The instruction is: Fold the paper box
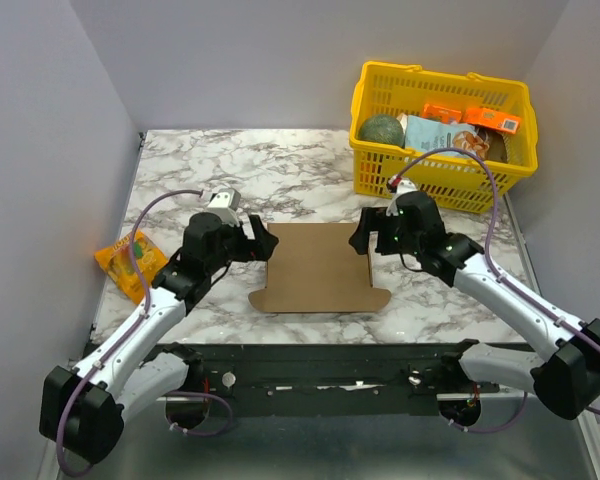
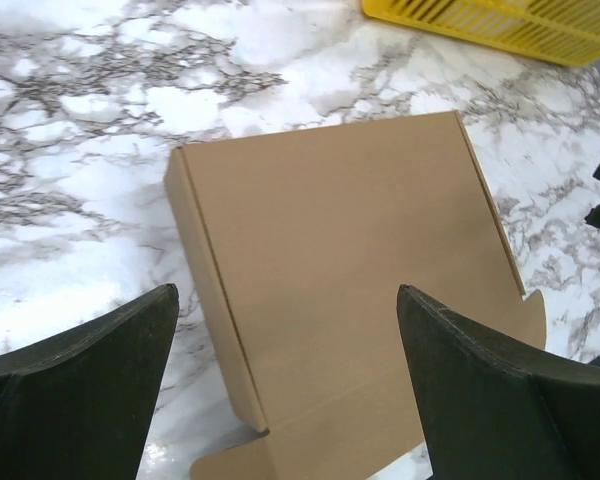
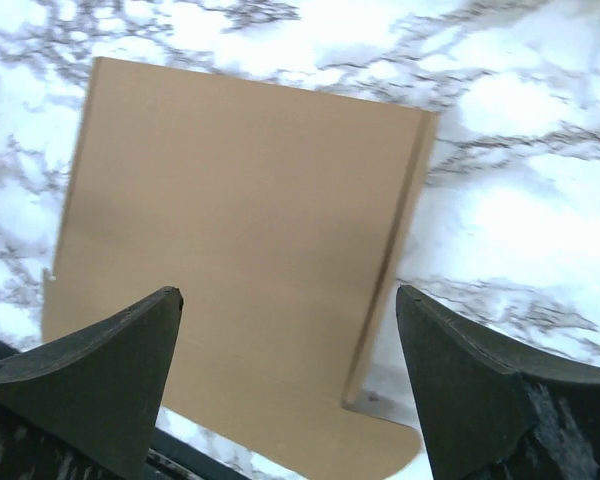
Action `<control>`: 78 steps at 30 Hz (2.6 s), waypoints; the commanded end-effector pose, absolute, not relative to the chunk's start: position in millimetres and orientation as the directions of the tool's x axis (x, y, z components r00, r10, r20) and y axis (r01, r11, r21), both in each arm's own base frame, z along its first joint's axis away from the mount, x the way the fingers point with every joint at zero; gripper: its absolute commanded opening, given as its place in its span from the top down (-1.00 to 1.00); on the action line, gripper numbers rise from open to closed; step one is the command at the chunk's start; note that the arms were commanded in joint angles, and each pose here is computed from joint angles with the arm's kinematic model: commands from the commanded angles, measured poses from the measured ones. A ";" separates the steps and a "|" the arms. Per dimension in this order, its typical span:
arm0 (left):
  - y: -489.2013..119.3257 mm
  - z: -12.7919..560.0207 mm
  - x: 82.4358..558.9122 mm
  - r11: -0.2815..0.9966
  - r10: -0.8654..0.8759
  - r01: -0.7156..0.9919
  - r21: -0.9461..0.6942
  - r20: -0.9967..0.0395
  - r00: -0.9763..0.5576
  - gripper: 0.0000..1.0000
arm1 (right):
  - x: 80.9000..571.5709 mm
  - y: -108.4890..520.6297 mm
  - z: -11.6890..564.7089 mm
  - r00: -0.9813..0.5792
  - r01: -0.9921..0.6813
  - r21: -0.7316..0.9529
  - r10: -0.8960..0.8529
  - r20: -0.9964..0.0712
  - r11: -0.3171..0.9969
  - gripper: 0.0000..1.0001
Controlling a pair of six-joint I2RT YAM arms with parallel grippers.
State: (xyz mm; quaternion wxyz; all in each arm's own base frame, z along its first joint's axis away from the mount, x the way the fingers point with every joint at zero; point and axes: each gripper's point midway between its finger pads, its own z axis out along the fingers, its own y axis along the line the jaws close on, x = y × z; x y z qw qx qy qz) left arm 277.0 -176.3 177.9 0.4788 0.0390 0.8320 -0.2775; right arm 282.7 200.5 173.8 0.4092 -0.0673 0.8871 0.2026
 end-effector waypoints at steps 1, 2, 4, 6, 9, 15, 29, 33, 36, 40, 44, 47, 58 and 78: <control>-173.1 172.9 273.6 0.803 -0.214 0.356 -0.478 -0.788 -0.577 -0.98 | 264.9 185.5 142.8 -0.753 -0.327 0.387 0.009 -0.658 0.862 -0.95; -173.2 170.2 273.0 0.798 -0.222 0.353 -0.488 -0.782 -0.582 -0.98 | 262.5 181.3 132.9 -0.764 -0.323 0.395 0.009 -0.645 0.860 -0.96; -175.3 167.3 273.6 0.781 -0.258 0.342 -0.523 -0.768 -0.587 -0.98 | 260.0 175.9 122.1 -0.785 -0.308 0.429 0.027 -0.619 0.849 -0.97; -173.6 146.7 269.4 0.783 -0.268 0.303 -0.543 -0.734 -0.624 -0.97 | 256.6 172.3 104.2 -0.806 -0.285 0.455 0.046 -0.590 0.844 -0.98; -174.2 131.7 271.7 0.781 -0.284 0.282 -0.557 -0.719 -0.635 -0.98 | 251.5 169.0 81.1 -0.837 -0.243 0.493 0.076 -0.542 0.835 -0.99; -161.0 109.8 272.2 0.809 -0.324 0.205 -0.551 -0.709 -0.627 -0.98 | 245.3 180.0 55.6 -0.861 -0.240 0.563 0.094 -0.500 0.791 -0.98; -138.4 112.2 276.0 0.804 -0.394 0.158 -0.573 -0.713 -0.579 -0.98 | 235.0 200.1 14.5 -0.917 -0.181 0.682 0.129 -0.377 0.708 -0.54; -125.7 105.3 276.8 0.799 -0.440 0.105 -0.592 -0.695 -0.568 -0.98 | 234.0 206.7 13.7 -0.924 -0.186 0.713 0.127 -0.362 0.675 -0.34; -121.6 102.3 277.9 0.789 -0.464 0.092 -0.608 -0.686 -0.561 -0.97 | 233.0 209.3 10.6 -0.932 -0.177 0.726 0.125 -0.341 0.664 -0.15; -118.2 105.3 279.1 0.785 -0.474 0.087 -0.613 -0.685 -0.553 -0.97 | 233.4 203.1 0.9 -0.940 -0.113 0.713 0.158 -0.303 0.692 -0.02; -112.8 113.3 279.3 0.783 -0.487 0.083 -0.616 -0.691 -0.534 -0.98 | 233.0 190.7 -8.7 -0.940 -0.039 0.704 0.212 -0.266 0.709 0.14; -107.9 118.7 278.2 0.779 -0.504 0.079 -0.622 -0.696 -0.511 -0.98 | 232.0 185.6 -10.8 -0.941 0.009 0.721 0.251 -0.229 0.693 0.24; -112.5 117.0 278.3 0.749 -0.520 0.099 -0.655 -0.674 -0.524 -0.98 | 236.3 171.5 -14.2 -0.928 0.120 0.732 0.337 -0.156 0.670 0.56; -140.2 90.5 296.9 0.698 -0.505 0.128 -0.704 -0.611 -0.610 -0.97 | 247.6 150.0 -15.4 -0.893 0.178 0.711 0.416 -0.174 0.681 0.95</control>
